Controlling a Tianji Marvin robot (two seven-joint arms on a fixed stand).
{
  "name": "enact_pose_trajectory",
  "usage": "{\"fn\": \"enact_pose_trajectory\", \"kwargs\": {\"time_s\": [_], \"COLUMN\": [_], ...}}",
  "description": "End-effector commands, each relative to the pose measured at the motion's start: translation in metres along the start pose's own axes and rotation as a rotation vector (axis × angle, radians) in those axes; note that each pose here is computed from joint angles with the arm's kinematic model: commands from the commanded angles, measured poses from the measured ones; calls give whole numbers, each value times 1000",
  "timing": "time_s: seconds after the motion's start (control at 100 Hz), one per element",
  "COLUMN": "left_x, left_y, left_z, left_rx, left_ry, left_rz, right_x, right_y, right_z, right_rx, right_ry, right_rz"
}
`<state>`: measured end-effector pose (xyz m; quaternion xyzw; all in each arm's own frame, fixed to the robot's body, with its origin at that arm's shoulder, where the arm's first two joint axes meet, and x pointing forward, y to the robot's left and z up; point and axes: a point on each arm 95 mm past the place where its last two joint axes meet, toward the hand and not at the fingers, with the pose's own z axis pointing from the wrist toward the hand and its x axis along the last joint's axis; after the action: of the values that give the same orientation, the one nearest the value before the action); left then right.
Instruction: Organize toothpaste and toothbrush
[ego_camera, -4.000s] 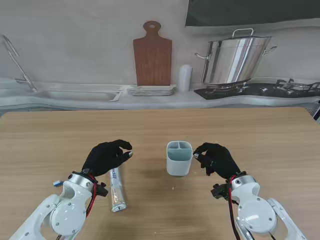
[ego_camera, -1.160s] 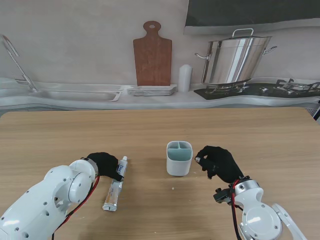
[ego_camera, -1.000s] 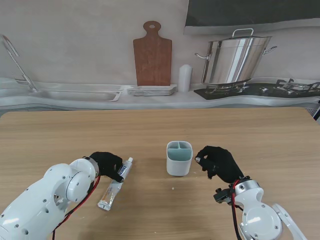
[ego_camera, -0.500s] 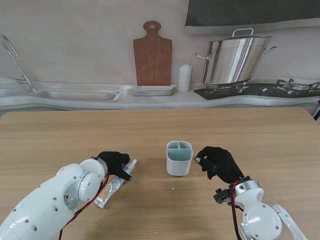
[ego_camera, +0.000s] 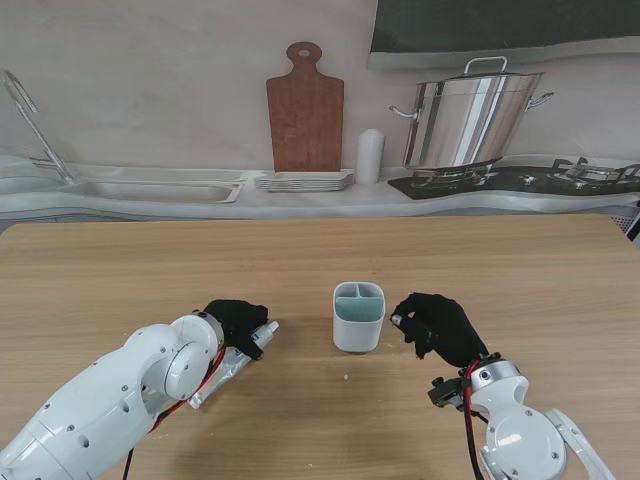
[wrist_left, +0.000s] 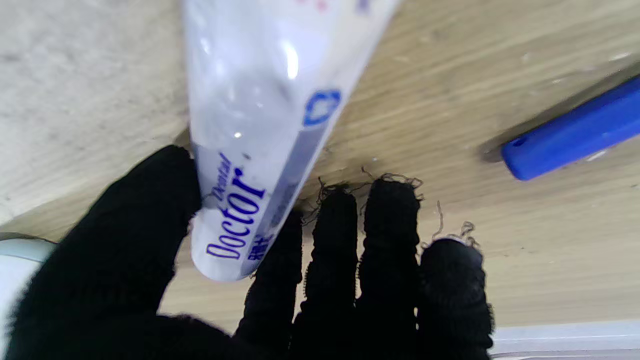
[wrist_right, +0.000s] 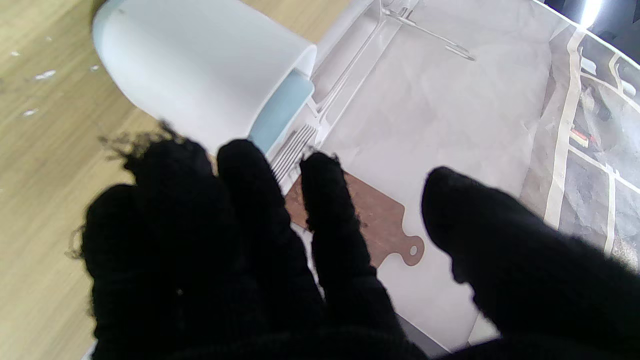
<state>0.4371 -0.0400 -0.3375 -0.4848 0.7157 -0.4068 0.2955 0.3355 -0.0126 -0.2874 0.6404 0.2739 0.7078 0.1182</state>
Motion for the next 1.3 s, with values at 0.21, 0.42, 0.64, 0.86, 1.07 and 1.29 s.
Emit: {"fn": "enact_pose_trajectory", "kwargs": {"time_s": [0.21,0.42,0.64,0.86,1.07,1.29], "left_x": [-1,-2,-1,10,16,23], "left_y": [17,17,7,-15,-45,-77], "left_z": [8,11,2,-26,-56,-74], "left_rx": [-44,-42,55,234,403,519], "left_ry": [14,41,53,65,84,103], "left_rz": [-37,-76,-147,-223,-252,-272], "right_x": [1,1,1,1,0,-1], "right_y": [-5,-5,-4,-1,2,4], "right_z": [-3,-3,-2,-2,-2,-3], "right_rx": [23,21,20,-3,-35,-43], "right_ry": [-1,-3,-4,-5,1,10], "right_rz": [3,3,5,-4,-14,-16]}}
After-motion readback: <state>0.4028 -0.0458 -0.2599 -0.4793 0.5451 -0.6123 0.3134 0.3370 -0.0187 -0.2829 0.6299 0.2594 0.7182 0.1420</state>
